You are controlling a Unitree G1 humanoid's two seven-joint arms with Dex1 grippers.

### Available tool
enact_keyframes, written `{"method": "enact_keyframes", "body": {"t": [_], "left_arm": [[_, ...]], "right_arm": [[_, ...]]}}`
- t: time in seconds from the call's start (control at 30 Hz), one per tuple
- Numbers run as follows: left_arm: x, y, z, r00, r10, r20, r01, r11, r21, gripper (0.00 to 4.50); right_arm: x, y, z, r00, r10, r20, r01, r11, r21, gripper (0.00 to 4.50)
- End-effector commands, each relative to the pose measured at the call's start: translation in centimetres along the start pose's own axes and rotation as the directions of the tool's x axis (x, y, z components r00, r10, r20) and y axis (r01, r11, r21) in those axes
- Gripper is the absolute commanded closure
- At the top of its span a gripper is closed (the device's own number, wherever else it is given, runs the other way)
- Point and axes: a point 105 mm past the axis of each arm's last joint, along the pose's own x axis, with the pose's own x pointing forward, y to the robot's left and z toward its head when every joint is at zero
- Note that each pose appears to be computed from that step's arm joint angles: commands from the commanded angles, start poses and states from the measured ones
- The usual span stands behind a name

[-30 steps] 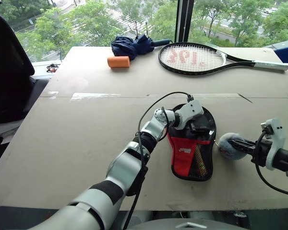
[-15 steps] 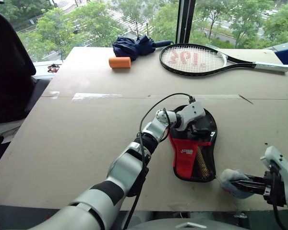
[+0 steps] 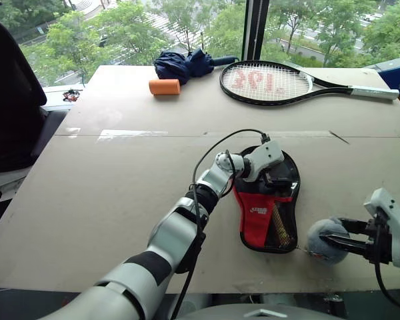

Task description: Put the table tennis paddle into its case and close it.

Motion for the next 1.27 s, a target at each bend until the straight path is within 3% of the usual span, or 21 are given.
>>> {"method": "enact_keyframes", "body": {"t": [0.03, 0.07, 0.2, 0.33, 0.43, 0.6, 0.73, 0.9, 1.1, 1.27], "left_arm": [[-0.7, -0.3, -2.9, 0.996, 0.002, -0.088, -0.007, 0.998, -0.061, 0.35], [-0.8, -0.1, -2.8, 0.997, 0.006, -0.081, -0.011, 0.998, -0.06, 0.35], [-1.9, 1.2, -1.2, 0.999, 0.052, 0.0, -0.052, 0.998, -0.047, 0.35], [-4.1, 3.0, 0.8, 0.989, 0.113, 0.094, -0.109, 0.993, -0.043, 0.35], [-7.1, 4.0, 2.2, 0.974, 0.136, 0.182, -0.13, 0.991, -0.04, 0.35], [-14.3, 3.9, 2.7, 0.954, 0.146, 0.263, -0.142, 0.989, -0.034, 0.35], [-19.0, 1.6, 1.4, 0.962, 0.151, 0.227, -0.14, 0.988, -0.068, 0.35], [-23.6, -2.5, -4.2, 0.969, 0.243, 0.036, -0.234, 0.957, -0.174, 0.35], [-24.9, -6.9, -6.0, 0.953, 0.3, -0.031, -0.3, 0.928, -0.222, 0.35], [-25.1, -8.2, -6.7, 0.94, 0.334, -0.068, -0.34, 0.914, -0.221, 0.35]], "right_arm": [[-2.2, -2.7, 3.5, 0.982, -0.125, 0.143, 0.135, 0.989, -0.066, 0.31], [-2.6, -3.3, 4.2, 0.973, -0.149, 0.175, 0.162, 0.985, -0.062, 0.08], [-3.8, -5.4, 6.5, 0.928, -0.227, 0.295, 0.245, 0.969, -0.027, 0.08], [-3.9, -6.4, 5.7, 0.91, -0.257, 0.325, 0.274, 0.962, -0.007, 0.08], [-3.7, -7.2, 3.9, 0.915, -0.261, 0.307, 0.288, 0.957, -0.045, 0.08], [-3.4, -8.4, 2.9, 0.895, -0.23, 0.383, 0.318, 0.929, -0.186, 0.08], [-3.3, -9.5, 1.6, 0.906, -0.218, 0.363, 0.308, 0.927, -0.214, 0.08], [-3.1, -10.7, -1.2, 0.951, -0.138, 0.278, 0.211, 0.943, -0.256, 0.08], [-3.4, -10.8, -1.7, 0.963, -0.065, 0.26, 0.133, 0.958, -0.252, 0.08], [-3.4, -11.1, -1.6, 0.96, -0.061, 0.273, 0.138, 0.952, -0.274, 0.08]]}}
